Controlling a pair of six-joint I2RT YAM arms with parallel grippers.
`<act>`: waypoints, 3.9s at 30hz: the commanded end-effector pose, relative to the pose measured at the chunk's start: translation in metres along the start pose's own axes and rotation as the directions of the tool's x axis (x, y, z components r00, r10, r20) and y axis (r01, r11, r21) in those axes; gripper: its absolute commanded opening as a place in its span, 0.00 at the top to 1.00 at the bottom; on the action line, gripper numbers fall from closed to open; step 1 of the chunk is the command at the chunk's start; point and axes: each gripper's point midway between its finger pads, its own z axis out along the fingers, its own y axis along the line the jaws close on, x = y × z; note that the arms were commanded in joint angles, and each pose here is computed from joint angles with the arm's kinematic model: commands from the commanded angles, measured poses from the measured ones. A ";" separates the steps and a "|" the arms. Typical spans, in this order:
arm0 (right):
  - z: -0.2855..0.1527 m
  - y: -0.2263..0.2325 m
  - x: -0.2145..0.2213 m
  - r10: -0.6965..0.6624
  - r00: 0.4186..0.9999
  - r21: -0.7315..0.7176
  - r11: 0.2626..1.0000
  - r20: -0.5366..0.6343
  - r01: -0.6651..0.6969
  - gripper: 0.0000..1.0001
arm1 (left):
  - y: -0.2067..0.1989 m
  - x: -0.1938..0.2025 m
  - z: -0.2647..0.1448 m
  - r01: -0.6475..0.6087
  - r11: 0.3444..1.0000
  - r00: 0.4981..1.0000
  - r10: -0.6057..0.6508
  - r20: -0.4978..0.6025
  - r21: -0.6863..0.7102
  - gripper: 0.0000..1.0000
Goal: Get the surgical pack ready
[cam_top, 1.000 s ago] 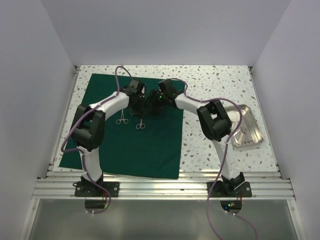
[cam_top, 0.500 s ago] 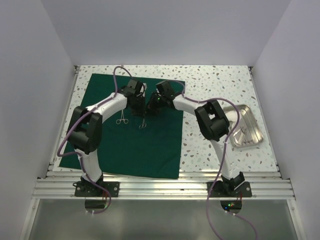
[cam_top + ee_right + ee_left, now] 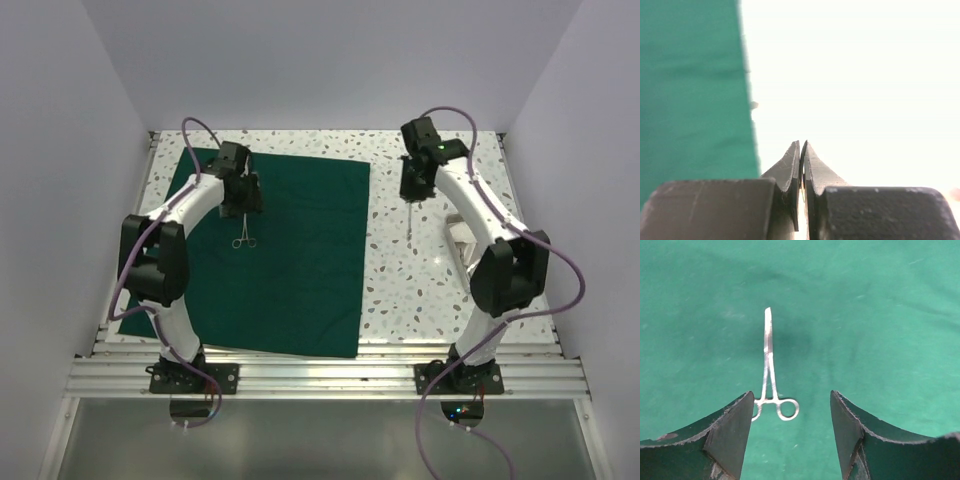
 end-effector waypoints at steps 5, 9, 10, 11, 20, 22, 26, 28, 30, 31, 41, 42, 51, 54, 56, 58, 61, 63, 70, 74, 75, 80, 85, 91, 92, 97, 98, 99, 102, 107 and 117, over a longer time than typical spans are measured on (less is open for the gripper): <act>-0.091 -0.190 0.002 -0.235 0.960 0.728 0.630 -0.153 0.270 1.00 | 0.024 0.001 0.001 0.005 0.986 1.000 -0.004 0.005 -0.166 0.33; -0.059 -0.236 -0.007 -0.206 0.964 0.776 0.575 -0.170 0.260 1.00 | 0.030 -0.001 0.002 0.000 0.979 1.000 -0.001 -0.006 -0.203 0.31; -0.054 -0.242 -0.007 -0.205 0.960 0.778 0.565 -0.189 0.273 1.00 | 0.029 -0.002 0.002 0.000 0.979 1.000 -0.001 -0.007 -0.202 0.24; -0.041 -0.248 -0.004 -0.195 0.954 0.775 0.557 -0.227 0.298 1.00 | 0.028 -0.001 0.003 -0.010 0.981 1.000 0.007 -0.014 -0.196 0.23; 0.005 -0.267 -0.007 -0.111 0.957 0.770 0.572 -0.269 0.282 0.88 | 0.027 -0.009 0.015 -0.063 0.978 0.998 0.057 -0.034 -0.198 0.23; 0.005 -0.257 -0.001 -0.063 0.967 0.745 0.627 -0.245 0.229 0.67 | 0.027 -0.007 0.022 -0.069 0.976 0.997 0.060 -0.051 -0.207 0.27; -0.012 -0.228 -0.003 -0.026 0.984 0.673 0.726 -0.178 0.141 0.46 | 0.030 0.000 0.036 -0.085 0.972 0.994 0.067 -0.091 -0.219 0.42; -0.030 -0.205 -0.014 -0.062 0.992 0.636 0.762 -0.112 0.120 0.44 | 0.030 0.004 0.039 -0.086 0.973 0.993 0.066 -0.097 -0.215 0.48; -0.042 -0.178 -0.022 -0.056 0.997 0.549 0.832 -0.056 0.078 0.41 | 0.032 0.011 0.042 -0.090 0.972 0.991 0.067 -0.111 -0.216 0.50; -0.043 -0.160 -0.023 -0.073 0.996 0.503 0.860 -0.041 0.084 0.41 | 0.033 0.011 0.043 -0.094 0.971 0.991 0.071 -0.111 -0.220 0.50; -0.031 -0.022 0.000 -0.171 0.985 0.176 0.969 -0.032 0.174 0.39 | 0.036 0.037 0.080 -0.144 0.970 0.972 0.102 -0.212 -0.195 0.73; -0.029 -0.012 0.003 -0.178 0.983 0.152 0.971 -0.040 0.182 0.38 | 0.037 0.038 0.083 -0.152 0.970 0.970 0.111 -0.217 -0.188 0.75; -0.004 0.111 0.036 -0.158 0.983 -0.288 0.949 -0.089 0.126 0.38 | 0.022 0.015 0.066 -0.105 0.988 0.983 0.086 -0.161 -0.111 1.00; 0.007 0.167 0.047 -0.060 0.988 -0.536 0.844 -0.141 -0.025 0.36 | 0.010 0.007 0.047 -0.067 0.996 0.988 0.057 -0.145 -0.064 1.00; 0.013 0.200 0.048 0.001 0.986 -0.641 0.760 -0.164 -0.107 0.36 | 0.002 0.008 0.036 -0.041 0.999 0.989 0.036 -0.146 -0.027 1.00; 0.028 0.223 0.052 0.013 0.987 -0.686 0.717 -0.162 -0.123 0.36 | -0.004 0.014 0.030 -0.030 0.999 0.986 0.031 -0.162 0.011 1.00; 0.048 0.247 0.062 0.015 0.980 -0.706 0.692 -0.197 -0.153 0.37 | -0.007 0.021 0.026 -0.018 0.999 0.985 0.024 -0.170 0.036 1.00; 0.051 0.259 0.068 0.010 0.980 -0.714 0.684 -0.199 -0.152 0.38 | -0.007 0.021 0.022 -0.017 0.999 0.986 0.024 -0.164 0.045 1.00; 0.069 0.281 0.094 -0.015 0.974 -0.723 0.673 -0.225 -0.157 0.41 | -0.017 0.038 0.016 0.023 0.993 0.980 0.000 -0.199 0.114 1.00; 0.074 0.289 0.107 -0.030 0.972 -0.723 0.674 -0.232 -0.152 0.42 | -0.020 0.040 0.017 0.026 0.991 0.979 0.001 -0.203 0.133 1.00; 0.076 0.291 0.112 -0.037 0.970 -0.722 0.675 -0.238 -0.151 0.43 | -0.020 0.040 0.016 0.027 0.990 0.979 0.001 -0.204 0.135 1.00; 0.083 0.302 0.121 -0.049 0.969 -0.723 0.675 -0.242 -0.147 0.44 | -0.021 0.041 0.016 0.023 0.989 0.979 0.006 -0.203 0.144 1.00; 0.093 0.308 0.136 -0.072 0.964 -0.712 0.689 -0.256 -0.138 0.49 | -0.022 0.043 0.018 0.022 0.988 0.977 0.011 -0.211 0.154 1.00; 0.096 0.312 0.145 -0.079 0.959 -0.715 0.684 -0.271 -0.146 0.68 | -0.029 0.044 0.014 0.038 0.982 0.977 0.004 -0.215 0.187 1.00; 0.095 0.313 0.144 -0.072 0.959 -0.715 0.683 -0.273 -0.152 0.74 | -0.029 0.043 0.014 0.039 0.981 0.977 0.002 -0.213 0.189 1.00; 0.090 0.296 0.147 -0.089 0.952 -0.677 0.722 -0.294 -0.142 1.00 | -0.032 0.032 0.006 0.042 0.978 0.983 -0.003 -0.186 0.206 0.91; 0.081 0.292 0.138 -0.096 0.959 -0.681 0.723 -0.267 -0.117 1.00 | -0.033 0.026 -0.001 0.051 0.976 0.986 -0.016 -0.165 0.211 0.79; 0.082 0.275 0.143 -0.097 0.951 -0.632 0.766 -0.295 -0.118 1.00 | -0.032 0.019 -0.006 0.056 0.976 0.989 -0.026 -0.143 0.209 0.62; 0.063 0.231 0.125 -0.112 0.963 -0.569 0.821 -0.243 -0.049 1.00 | -0.025 -0.002 -0.030 0.049 0.985 0.998 -0.041 -0.050 0.165 0.44; 0.018 0.099 0.071 -0.092 0.985 -0.262 0.964 -0.147 0.051 1.00 | -0.013 -0.015 -0.064 0.052 0.991 0.997 -0.060 0.056 0.125 0.26; -0.095 -0.198 0.007 -0.152 0.981 0.709 0.678 -0.123 0.194 1.00 | -0.015 0.031 -0.058 0.053 0.979 0.998 -0.049 -0.027 0.195 0.32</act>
